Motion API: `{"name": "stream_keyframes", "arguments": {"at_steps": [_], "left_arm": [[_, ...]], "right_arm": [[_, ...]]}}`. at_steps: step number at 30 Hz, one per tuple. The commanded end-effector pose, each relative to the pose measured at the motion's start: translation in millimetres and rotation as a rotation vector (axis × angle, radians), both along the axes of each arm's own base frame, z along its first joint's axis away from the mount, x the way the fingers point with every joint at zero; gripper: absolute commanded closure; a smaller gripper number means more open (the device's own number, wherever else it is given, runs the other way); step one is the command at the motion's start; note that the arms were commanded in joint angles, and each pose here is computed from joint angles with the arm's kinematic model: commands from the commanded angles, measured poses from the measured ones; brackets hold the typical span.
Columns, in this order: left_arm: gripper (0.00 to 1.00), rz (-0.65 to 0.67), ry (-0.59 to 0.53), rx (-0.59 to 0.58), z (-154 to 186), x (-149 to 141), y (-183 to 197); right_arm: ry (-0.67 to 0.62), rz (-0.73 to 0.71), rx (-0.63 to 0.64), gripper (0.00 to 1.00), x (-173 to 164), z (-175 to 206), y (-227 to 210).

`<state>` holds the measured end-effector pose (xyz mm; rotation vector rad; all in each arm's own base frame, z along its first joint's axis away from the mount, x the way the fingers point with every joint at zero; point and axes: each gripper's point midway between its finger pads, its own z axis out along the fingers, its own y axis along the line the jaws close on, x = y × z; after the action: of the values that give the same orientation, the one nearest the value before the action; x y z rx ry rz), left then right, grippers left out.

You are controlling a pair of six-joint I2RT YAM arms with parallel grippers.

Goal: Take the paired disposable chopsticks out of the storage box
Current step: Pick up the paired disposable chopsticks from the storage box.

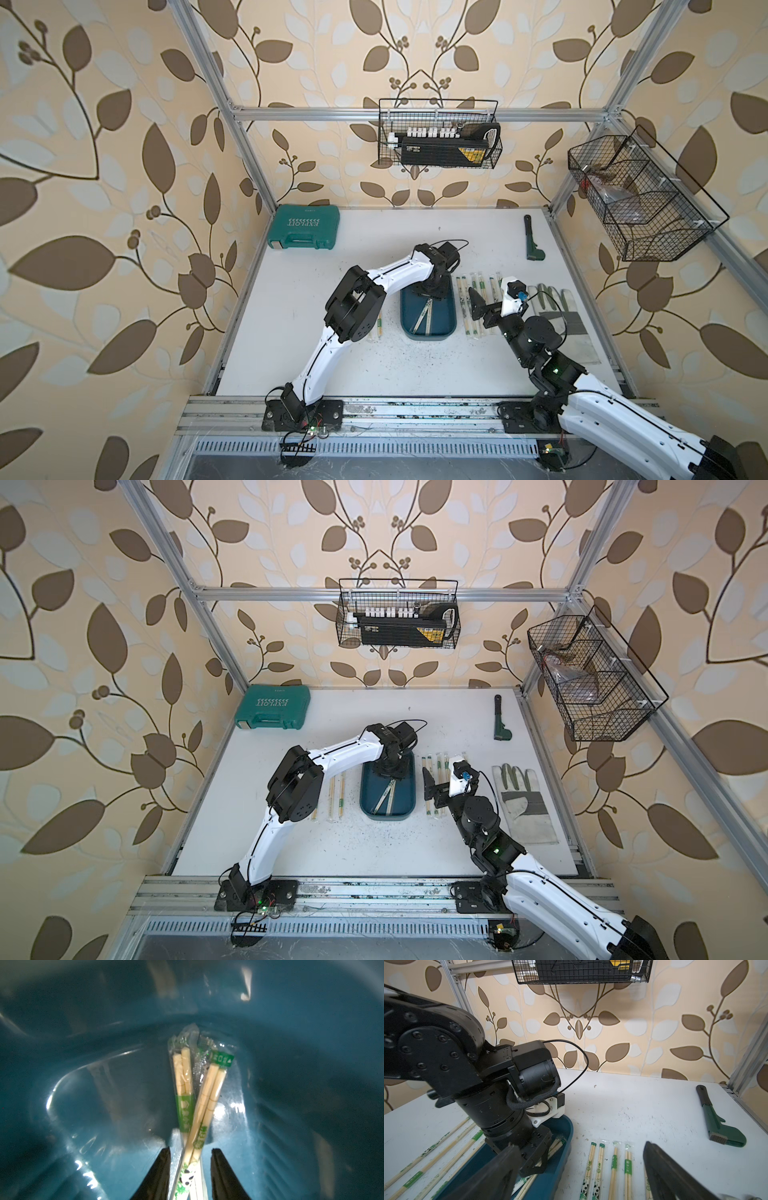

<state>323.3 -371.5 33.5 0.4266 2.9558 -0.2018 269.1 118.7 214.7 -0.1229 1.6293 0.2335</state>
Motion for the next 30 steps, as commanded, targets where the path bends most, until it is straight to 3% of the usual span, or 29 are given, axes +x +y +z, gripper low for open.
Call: {"name": "stream_keyframes", "arguments": {"at_steps": [1,4,12,23,30], "left_arm": [[0.69,-0.020,-0.023,0.001,5,2,-5],[0.80,-0.022,-0.029,0.004,6,3,-5],[0.88,-0.016,-0.056,-0.003,23,5,-2],[0.96,-0.016,-0.139,-0.043,86,5,7],[0.96,0.034,-0.166,-0.058,127,1,54]], "right_arm": [[-0.023,0.006,0.028,0.05,1,17,2],[-0.023,0.005,0.027,0.05,1,17,2],[-0.021,0.005,0.027,0.04,2,17,3],[-0.019,0.005,0.026,0.04,2,16,3],[-0.019,0.007,0.027,0.04,1,17,3]]}}
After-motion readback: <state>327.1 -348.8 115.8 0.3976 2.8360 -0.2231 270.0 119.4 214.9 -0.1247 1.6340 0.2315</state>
